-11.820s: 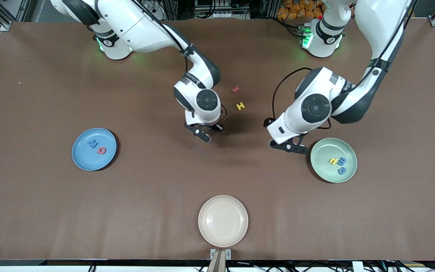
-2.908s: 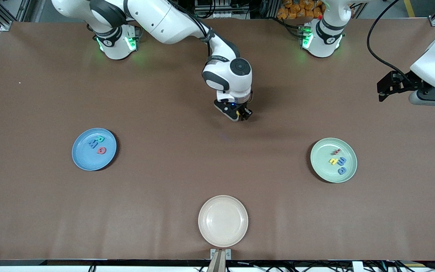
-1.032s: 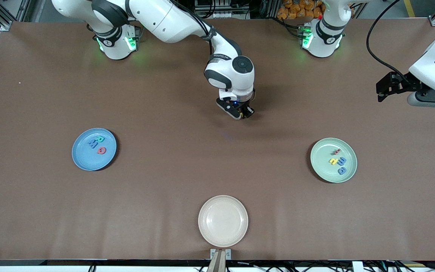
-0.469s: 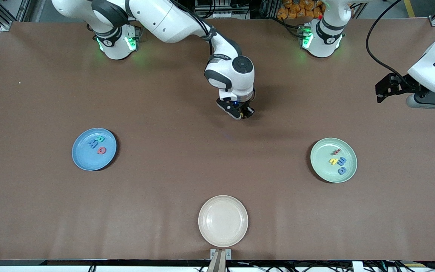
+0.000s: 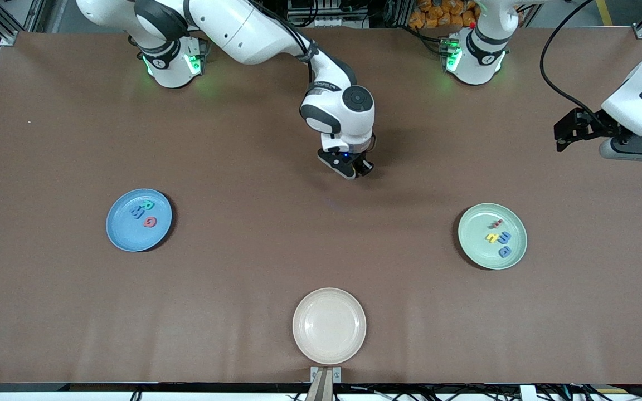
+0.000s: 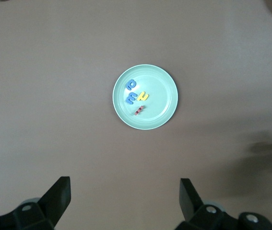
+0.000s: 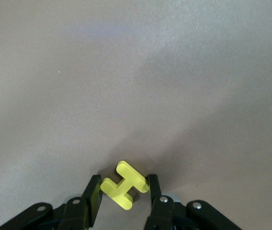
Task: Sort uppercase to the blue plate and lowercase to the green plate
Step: 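Lift the yellow H with the right gripper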
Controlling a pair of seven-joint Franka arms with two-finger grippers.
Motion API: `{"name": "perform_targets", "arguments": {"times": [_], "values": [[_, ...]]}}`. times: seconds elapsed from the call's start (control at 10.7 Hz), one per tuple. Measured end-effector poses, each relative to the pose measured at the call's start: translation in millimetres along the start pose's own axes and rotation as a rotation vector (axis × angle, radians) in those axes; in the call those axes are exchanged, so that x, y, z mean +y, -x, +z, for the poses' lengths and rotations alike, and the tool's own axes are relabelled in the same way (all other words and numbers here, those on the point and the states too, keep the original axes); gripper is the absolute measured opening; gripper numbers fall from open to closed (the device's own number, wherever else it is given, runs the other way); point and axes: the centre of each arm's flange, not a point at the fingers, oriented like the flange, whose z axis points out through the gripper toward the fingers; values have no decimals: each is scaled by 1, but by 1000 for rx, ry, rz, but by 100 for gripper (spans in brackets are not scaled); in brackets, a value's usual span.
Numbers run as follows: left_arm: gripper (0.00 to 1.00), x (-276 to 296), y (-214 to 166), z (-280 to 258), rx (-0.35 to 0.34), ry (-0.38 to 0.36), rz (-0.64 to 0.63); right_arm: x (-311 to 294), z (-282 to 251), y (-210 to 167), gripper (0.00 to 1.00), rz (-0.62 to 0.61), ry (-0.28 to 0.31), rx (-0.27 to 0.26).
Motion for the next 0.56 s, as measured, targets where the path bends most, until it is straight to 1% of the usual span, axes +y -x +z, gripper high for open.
{"name": "perform_targets", "arguments": {"times": [0.19, 0.38, 0.56], "values": [[100, 0, 0, 0, 0, 0, 0, -1, -1, -5, 44, -38, 6, 4], [100, 0, 0, 0, -1, 0, 0, 2, 0, -17, 44, -93, 48, 14], [100, 0, 0, 0, -1, 0, 0, 1, -5, -36, 44, -136, 68, 13]]}}
